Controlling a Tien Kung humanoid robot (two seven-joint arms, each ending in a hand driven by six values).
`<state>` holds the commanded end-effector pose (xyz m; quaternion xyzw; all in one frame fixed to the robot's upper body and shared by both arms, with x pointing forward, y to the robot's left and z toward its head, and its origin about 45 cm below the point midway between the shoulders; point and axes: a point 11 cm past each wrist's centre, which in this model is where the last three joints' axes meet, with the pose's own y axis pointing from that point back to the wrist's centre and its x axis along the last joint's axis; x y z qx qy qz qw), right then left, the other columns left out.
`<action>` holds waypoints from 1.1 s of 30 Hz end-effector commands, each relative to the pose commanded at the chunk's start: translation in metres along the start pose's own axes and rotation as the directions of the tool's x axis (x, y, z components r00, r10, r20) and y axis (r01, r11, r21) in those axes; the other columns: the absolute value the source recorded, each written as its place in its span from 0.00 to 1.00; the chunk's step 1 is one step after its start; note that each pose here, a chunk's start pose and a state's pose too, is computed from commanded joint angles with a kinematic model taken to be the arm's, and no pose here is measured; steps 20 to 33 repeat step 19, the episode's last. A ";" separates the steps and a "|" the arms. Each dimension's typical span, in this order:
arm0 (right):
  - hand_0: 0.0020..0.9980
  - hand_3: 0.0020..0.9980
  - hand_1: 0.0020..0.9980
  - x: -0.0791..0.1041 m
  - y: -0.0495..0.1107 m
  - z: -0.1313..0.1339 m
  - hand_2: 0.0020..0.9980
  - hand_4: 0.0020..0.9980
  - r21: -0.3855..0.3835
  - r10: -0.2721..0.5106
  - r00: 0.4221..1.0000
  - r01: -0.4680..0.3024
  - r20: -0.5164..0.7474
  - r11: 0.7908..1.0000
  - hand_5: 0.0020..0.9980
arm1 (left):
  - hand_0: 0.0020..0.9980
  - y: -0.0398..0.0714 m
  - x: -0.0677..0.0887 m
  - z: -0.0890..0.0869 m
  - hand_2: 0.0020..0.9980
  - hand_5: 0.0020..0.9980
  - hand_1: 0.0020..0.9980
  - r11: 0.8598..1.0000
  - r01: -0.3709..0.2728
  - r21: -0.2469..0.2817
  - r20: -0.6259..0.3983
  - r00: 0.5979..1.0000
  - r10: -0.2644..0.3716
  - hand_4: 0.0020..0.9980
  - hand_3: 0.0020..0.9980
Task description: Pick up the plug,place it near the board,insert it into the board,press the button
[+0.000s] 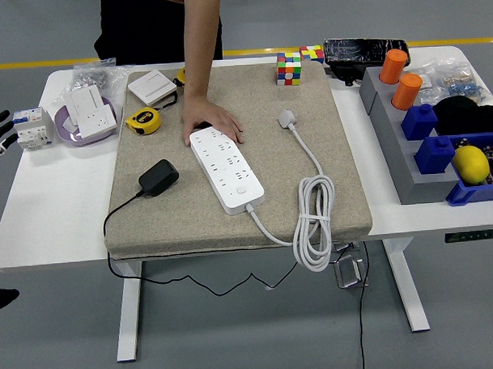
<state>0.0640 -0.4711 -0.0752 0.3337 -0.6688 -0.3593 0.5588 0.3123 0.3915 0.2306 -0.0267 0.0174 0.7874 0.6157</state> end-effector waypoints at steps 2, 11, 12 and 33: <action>0.90 0.83 0.85 0.000 0.000 -0.001 0.81 1.00 0.002 -0.001 1.000 0.001 0.002 1.000 0.98 | 0.80 0.000 -0.002 0.002 0.81 1.00 0.84 1.000 0.004 -0.006 0.011 1.000 -0.004 1.00 0.83; 0.90 0.82 0.85 0.001 0.001 -0.005 0.81 1.00 0.009 0.000 1.000 0.000 0.014 1.000 0.98 | 0.79 0.001 -0.008 0.004 0.81 1.00 0.84 1.000 0.019 -0.012 0.006 1.000 -0.019 1.00 0.83; 0.90 0.82 0.85 0.001 0.001 -0.006 0.81 1.00 0.010 0.001 1.000 -0.001 0.014 1.000 0.98 | 0.79 0.001 -0.008 0.003 0.81 1.00 0.84 1.000 0.020 -0.011 0.006 1.000 -0.020 1.00 0.83; 0.90 0.82 0.85 0.002 0.000 -0.006 0.81 1.00 0.009 0.003 1.000 -0.003 0.022 1.000 0.98 | 0.79 0.001 -0.010 0.003 0.81 1.00 0.84 1.000 0.020 -0.013 0.005 1.000 -0.020 1.00 0.83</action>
